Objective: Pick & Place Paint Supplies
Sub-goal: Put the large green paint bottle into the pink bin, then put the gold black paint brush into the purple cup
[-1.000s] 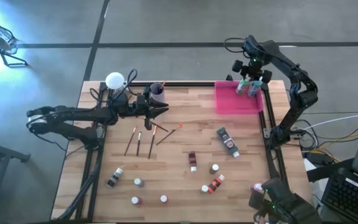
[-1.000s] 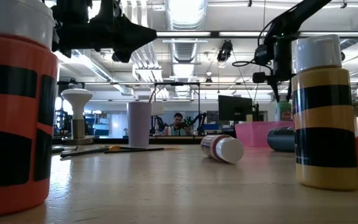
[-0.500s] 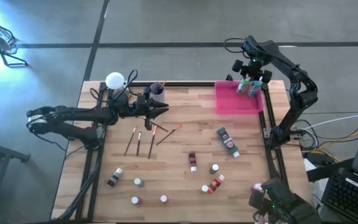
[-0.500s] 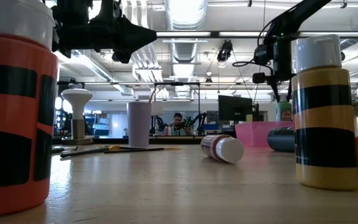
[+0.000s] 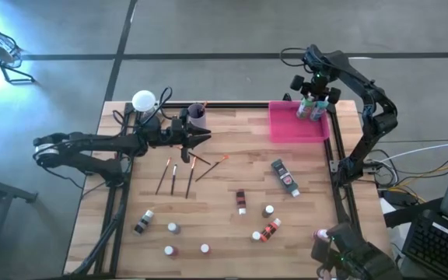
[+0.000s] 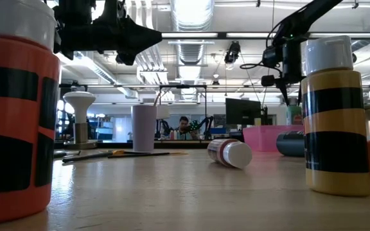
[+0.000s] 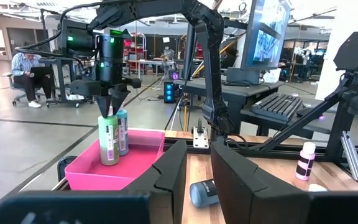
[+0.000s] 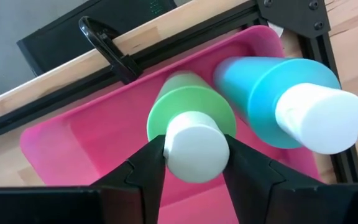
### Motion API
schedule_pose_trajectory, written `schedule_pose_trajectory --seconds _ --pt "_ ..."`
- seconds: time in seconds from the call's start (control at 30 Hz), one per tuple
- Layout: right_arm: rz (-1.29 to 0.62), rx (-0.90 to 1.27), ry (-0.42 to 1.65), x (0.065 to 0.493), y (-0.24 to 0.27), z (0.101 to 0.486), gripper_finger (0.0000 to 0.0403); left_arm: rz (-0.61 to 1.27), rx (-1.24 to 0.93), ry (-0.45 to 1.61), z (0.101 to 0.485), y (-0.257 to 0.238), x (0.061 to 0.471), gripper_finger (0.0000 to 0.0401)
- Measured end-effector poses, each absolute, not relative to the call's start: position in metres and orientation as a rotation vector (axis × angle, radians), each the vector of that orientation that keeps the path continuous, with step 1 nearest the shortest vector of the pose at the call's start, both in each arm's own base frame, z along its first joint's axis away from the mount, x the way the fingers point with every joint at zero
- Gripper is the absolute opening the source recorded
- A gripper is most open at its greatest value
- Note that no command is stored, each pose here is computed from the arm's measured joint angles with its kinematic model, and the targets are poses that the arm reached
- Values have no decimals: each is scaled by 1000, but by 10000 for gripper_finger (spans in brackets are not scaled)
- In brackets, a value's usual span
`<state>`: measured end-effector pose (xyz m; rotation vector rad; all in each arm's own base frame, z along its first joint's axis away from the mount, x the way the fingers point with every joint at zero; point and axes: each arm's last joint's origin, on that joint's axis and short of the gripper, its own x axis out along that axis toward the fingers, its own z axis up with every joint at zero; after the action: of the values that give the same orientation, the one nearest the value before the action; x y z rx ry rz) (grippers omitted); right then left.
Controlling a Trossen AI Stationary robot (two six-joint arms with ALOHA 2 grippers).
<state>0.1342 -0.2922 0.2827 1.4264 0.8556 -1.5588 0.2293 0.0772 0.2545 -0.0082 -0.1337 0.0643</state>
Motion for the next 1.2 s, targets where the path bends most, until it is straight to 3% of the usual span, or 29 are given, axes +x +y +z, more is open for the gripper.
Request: schedule_pose_trajectory --seconds 0.8,0.97,1.2 --pt "-1533 1358 896 137 -291 283 255 61 -8 -134 255 77 229 81" --pt "-1540 1274 902 136 -293 294 259 61 -8 -135 255 77 229 81" --pt "-1582 1035 846 138 -297 334 232 62 -7 -135 255 77 229 81"
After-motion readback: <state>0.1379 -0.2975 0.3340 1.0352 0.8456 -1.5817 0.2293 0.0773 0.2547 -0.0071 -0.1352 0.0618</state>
